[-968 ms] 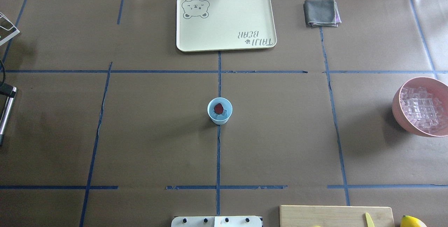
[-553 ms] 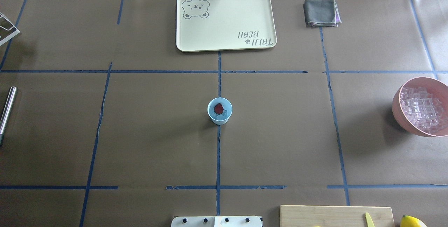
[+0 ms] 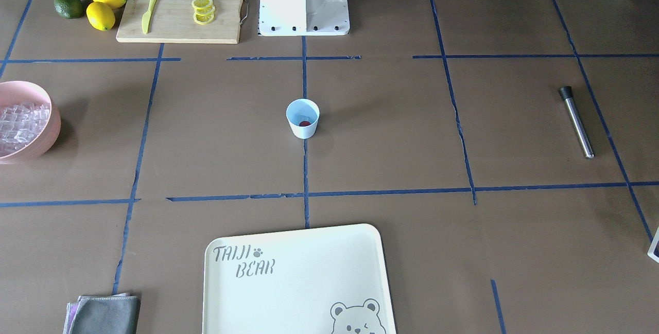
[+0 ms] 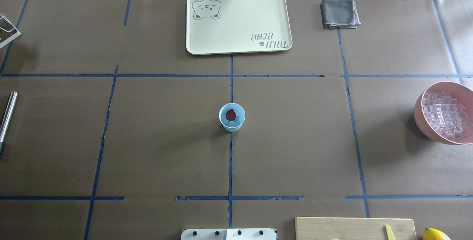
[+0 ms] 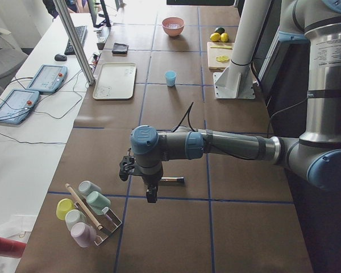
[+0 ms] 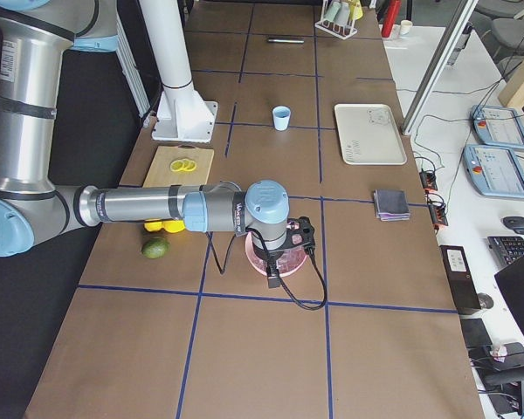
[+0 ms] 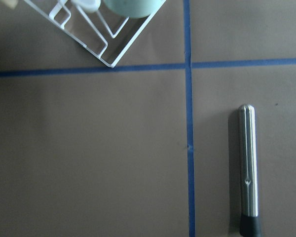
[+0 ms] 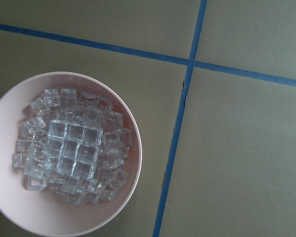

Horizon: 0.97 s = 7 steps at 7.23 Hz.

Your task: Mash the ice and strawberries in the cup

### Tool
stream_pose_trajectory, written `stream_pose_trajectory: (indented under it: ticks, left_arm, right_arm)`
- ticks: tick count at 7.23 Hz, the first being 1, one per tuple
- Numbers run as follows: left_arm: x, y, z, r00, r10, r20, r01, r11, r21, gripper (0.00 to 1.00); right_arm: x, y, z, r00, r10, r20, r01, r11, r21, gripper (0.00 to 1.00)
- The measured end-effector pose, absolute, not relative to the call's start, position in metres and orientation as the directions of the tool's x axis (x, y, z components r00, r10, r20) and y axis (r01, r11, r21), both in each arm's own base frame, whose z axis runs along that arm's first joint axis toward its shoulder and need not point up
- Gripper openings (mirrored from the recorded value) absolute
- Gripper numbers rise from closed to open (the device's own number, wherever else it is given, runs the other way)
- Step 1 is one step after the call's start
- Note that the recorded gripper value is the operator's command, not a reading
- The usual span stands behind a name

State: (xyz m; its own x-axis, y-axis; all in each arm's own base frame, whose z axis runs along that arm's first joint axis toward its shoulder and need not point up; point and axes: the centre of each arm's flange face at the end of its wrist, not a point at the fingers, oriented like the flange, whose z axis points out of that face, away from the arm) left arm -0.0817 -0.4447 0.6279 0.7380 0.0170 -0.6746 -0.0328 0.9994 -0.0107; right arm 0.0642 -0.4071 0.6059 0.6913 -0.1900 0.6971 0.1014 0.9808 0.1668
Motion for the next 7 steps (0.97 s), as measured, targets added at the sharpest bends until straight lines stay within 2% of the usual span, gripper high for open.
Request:
stream_pose_trajectory:
  ticks: [3,7]
  left_arm:
    - [-0.082,-0.44,0.636,0.733,0.057,-0.678,-0.033,0.998,0.049,1.0]
    - [-0.081,-0.441,0.655,0.731,0.058,-0.68,-0.035,0.998,0.047,1.0]
  right_arm:
    - [0.064,-0.408,0.606,0.693,-0.184,0.697,0.097,0.982,0.162,1.0]
    - [0.064,-0.407,0.607,0.695,-0.172,0.698,0.089,0.984,0.153,1.0]
